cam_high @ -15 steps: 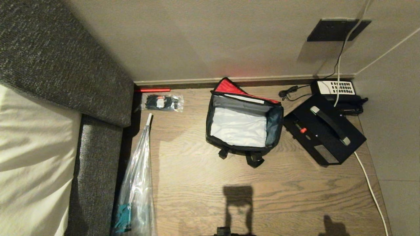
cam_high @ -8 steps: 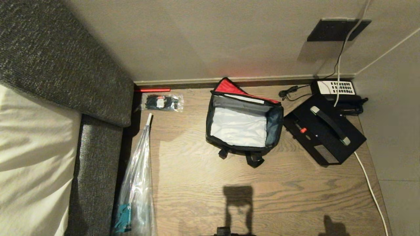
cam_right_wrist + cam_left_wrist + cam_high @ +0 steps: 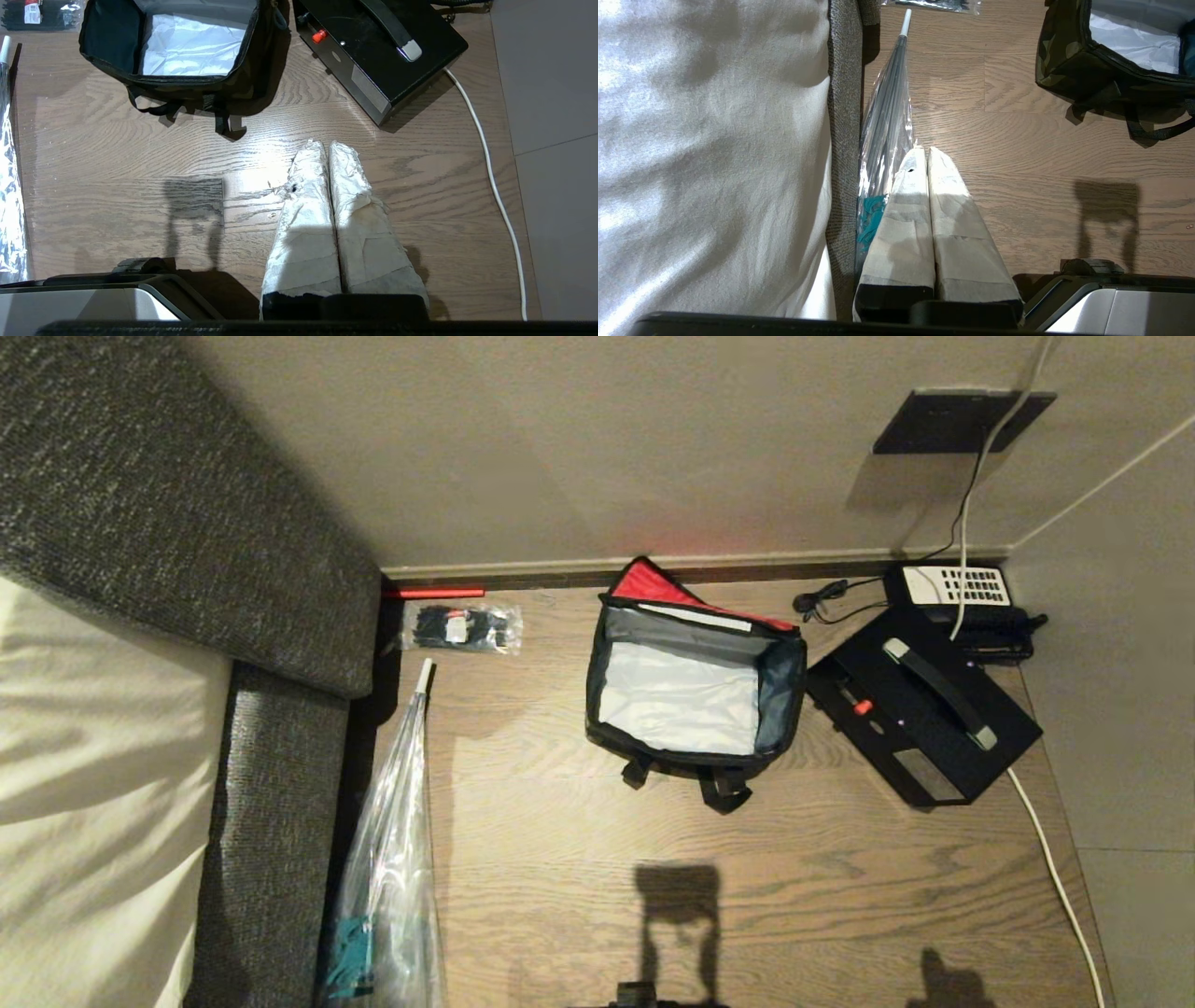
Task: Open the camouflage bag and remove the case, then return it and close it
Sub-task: Grip the handle again
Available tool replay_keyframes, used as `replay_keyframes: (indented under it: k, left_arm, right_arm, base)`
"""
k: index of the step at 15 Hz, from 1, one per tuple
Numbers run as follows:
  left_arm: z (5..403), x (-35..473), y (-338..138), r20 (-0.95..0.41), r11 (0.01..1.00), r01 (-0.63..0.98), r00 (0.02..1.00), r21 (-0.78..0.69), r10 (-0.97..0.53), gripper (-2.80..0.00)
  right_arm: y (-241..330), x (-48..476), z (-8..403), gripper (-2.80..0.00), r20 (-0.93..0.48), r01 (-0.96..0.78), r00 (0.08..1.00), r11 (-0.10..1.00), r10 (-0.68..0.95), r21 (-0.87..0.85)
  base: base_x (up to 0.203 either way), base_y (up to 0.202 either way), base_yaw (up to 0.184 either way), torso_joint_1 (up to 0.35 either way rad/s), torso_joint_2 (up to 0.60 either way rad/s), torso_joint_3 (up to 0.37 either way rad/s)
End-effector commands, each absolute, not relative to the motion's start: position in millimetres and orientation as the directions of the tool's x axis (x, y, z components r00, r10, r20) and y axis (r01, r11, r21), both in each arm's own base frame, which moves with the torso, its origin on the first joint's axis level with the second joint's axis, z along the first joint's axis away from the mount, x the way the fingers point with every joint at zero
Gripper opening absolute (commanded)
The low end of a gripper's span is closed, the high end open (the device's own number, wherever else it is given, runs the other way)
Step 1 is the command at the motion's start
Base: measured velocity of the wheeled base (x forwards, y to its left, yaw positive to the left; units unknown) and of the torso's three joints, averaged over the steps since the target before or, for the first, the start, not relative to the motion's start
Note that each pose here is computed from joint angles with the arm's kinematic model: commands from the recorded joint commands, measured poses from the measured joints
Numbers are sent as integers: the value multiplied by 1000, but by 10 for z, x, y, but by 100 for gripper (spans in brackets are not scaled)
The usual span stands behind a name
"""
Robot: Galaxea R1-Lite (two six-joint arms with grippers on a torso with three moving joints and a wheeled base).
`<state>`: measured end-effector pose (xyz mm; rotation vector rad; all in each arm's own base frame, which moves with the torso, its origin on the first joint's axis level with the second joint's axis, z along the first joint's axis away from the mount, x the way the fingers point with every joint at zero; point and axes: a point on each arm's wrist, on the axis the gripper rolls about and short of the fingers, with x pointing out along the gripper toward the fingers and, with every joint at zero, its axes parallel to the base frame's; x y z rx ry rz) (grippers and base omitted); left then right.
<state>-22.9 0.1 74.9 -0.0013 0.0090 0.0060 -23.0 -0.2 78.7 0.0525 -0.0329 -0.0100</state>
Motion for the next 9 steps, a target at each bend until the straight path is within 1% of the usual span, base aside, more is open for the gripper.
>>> replay_keyframes:
  k: [1, 9]
  left_arm:
    - [748, -229, 0, -9, 1000, -8, 1000, -1, 8, -280]
    - [748, -229, 1, -9, 1000, -6, 1000, -1, 6, -280]
  right_arm:
    - [-2, -239, 745, -280, 47, 8, 999, 999, -11, 53]
    - [-2, -239, 744, -280, 46, 9, 999, 999, -11, 53]
  base:
    - [0, 0, 0, 0, 0, 0]
    - [0, 0, 0, 0, 0, 0]
